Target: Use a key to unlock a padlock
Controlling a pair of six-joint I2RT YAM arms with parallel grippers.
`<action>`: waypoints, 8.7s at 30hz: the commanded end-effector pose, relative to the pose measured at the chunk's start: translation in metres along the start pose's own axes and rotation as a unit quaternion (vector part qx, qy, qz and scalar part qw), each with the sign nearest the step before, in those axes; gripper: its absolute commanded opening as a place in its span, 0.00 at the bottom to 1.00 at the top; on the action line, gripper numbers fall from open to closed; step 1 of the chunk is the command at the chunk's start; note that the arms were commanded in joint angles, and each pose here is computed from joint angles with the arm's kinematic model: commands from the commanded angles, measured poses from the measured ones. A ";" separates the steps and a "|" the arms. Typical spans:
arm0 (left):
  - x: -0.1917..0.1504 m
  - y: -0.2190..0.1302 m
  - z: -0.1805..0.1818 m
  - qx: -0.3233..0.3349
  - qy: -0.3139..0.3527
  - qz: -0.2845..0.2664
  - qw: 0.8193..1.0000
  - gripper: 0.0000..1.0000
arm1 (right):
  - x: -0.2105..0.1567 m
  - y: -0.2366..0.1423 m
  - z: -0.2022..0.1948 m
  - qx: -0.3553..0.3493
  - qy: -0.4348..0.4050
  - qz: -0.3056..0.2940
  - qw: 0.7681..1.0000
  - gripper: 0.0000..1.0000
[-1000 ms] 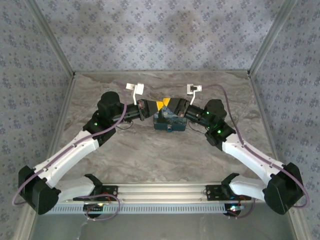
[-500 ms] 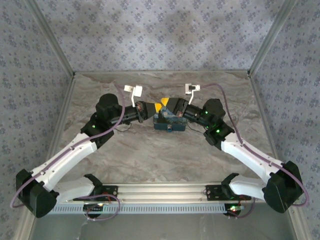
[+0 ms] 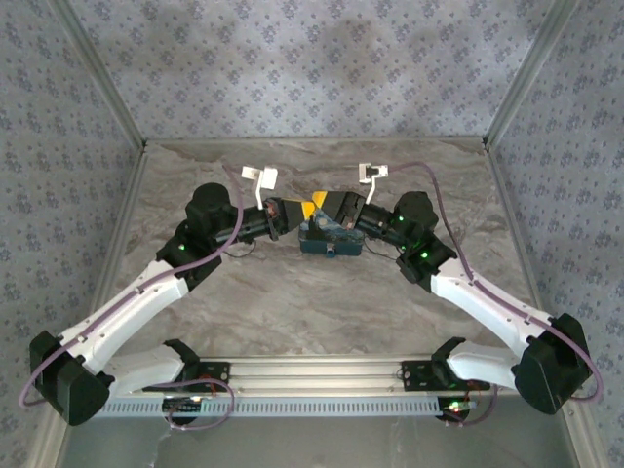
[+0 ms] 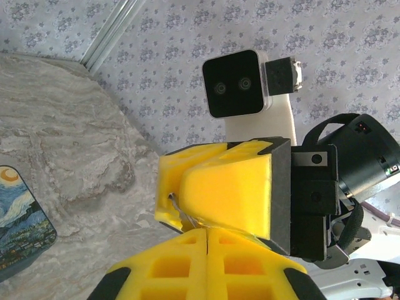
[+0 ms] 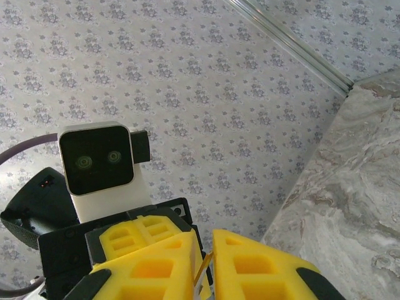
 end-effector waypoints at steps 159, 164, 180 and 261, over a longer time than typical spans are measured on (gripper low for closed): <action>0.049 0.024 -0.020 0.040 -0.129 -0.055 0.989 0.27 | -0.003 0.006 0.041 -0.384 -0.637 0.082 0.663 0.00; 0.049 0.023 -0.020 0.041 -0.126 -0.055 0.990 0.10 | -0.005 0.007 0.038 -0.387 -0.641 0.088 0.657 0.00; 0.050 0.010 -0.001 0.121 -0.053 -0.058 0.989 0.00 | -0.007 -0.031 0.014 -0.368 -0.522 0.106 0.763 0.31; 0.026 0.028 -0.017 -0.042 -0.053 -0.038 0.997 0.00 | 0.005 -0.020 0.006 0.081 0.003 -0.076 0.994 0.15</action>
Point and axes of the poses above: each hand's point on the last joint's axis, 136 mm out from that joint toward the fingers, its own y axis out along the fingers, its own z axis along the line the jaws close on, x = y × z, the point moved 5 cm from there along -y, back along the fingers, and after that the axes turned 10 degrees about -y, right-handed, at the moved point
